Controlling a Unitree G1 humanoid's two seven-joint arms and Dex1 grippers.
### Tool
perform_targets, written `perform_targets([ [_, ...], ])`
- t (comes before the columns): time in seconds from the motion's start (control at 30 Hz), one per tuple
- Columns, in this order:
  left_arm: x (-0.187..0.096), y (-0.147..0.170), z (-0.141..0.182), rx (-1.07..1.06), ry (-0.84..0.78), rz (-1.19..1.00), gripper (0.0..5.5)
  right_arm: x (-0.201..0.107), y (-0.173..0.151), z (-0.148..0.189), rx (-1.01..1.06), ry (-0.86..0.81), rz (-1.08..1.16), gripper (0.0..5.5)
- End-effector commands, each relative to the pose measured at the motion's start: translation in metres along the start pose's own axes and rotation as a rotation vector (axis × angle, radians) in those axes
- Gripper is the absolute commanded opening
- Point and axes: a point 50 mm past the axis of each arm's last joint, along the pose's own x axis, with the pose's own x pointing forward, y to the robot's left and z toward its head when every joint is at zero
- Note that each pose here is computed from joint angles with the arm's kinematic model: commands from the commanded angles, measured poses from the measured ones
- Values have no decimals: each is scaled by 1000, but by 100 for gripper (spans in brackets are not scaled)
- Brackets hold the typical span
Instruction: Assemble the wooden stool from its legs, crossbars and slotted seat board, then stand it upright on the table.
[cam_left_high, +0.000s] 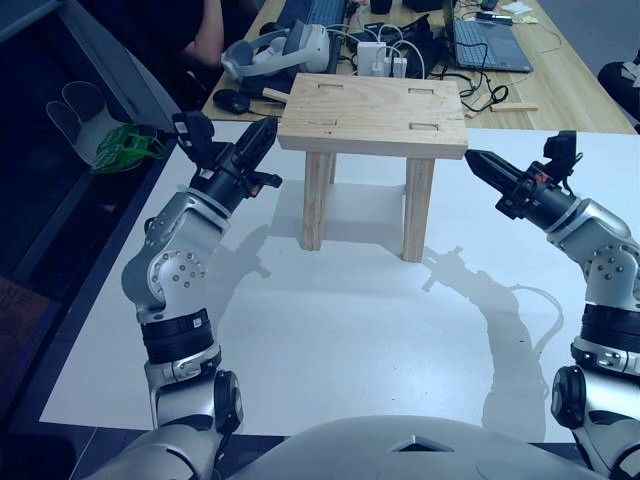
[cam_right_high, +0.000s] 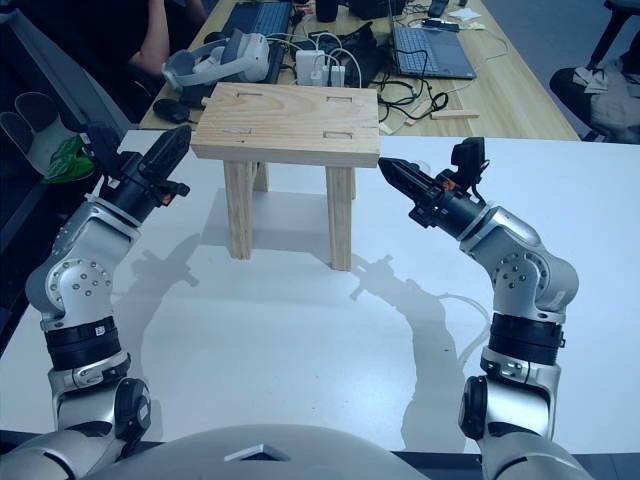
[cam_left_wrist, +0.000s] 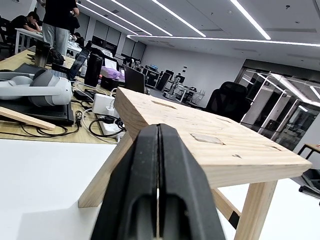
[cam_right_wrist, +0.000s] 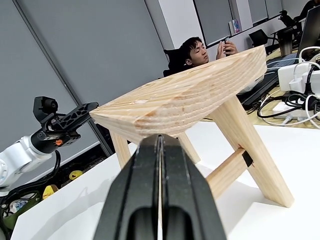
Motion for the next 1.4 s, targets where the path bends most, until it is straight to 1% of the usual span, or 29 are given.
perform_targets([
  [0.03, 11, -16, -33, -10, 73, -30, 2, 10, 1, -26, 50, 63, 18, 0],
  [0.13, 4, -8, -38, 24, 69, 25, 2, -4, -11, -32, 51, 59, -83, 0],
  [0.23, -3, 0, -41, 82, 63, 85, 2, -17, -31, -42, 32, 55, -271, 0],
  [0.33, -6, 8, -45, 162, 9, 204, 2, -18, -51, -57, -10, 73, -512, 0],
  [0.4, -6, 11, -44, 202, -48, 291, 2, -17, -58, -62, -23, 60, -619, 0],
  [0.47, -7, 17, -44, 240, -92, 393, 2, -20, -66, -57, -66, 3, -740, 0],
  [0.5, -5, 19, -44, 280, -99, 426, 2, -21, -69, -51, -139, -26, -808, 0],
  [0.57, 4, 11, -49, 368, -96, 400, 2, -20, -70, -46, -261, -46, -879, 0],
  [0.67, 10, 2, -80, 374, -17, 372, 2, -17, -68, -49, -340, -47, -895, 0],
  [0.7, 10, 3, -83, 376, -13, 384, 2, -15, -67, -50, -371, -43, -887, 0],
  [0.77, 12, 5, -83, 379, -30, 414, 2, -13, -65, -50, -440, -29, -875, 0],
  [0.87, 17, 2, -84, 398, -44, 394, 2, -11, -64, -50, -514, -13, -877, 0],
  [1.13, 31, 1, -74, 381, -85, 374, 2, -10, -70, -37, -508, -33, -902, 0],
  [1.4, 30, 6, -54, 404, -141, 432, 2, 12, -66, -20, -558, -83, -877, 0],
])
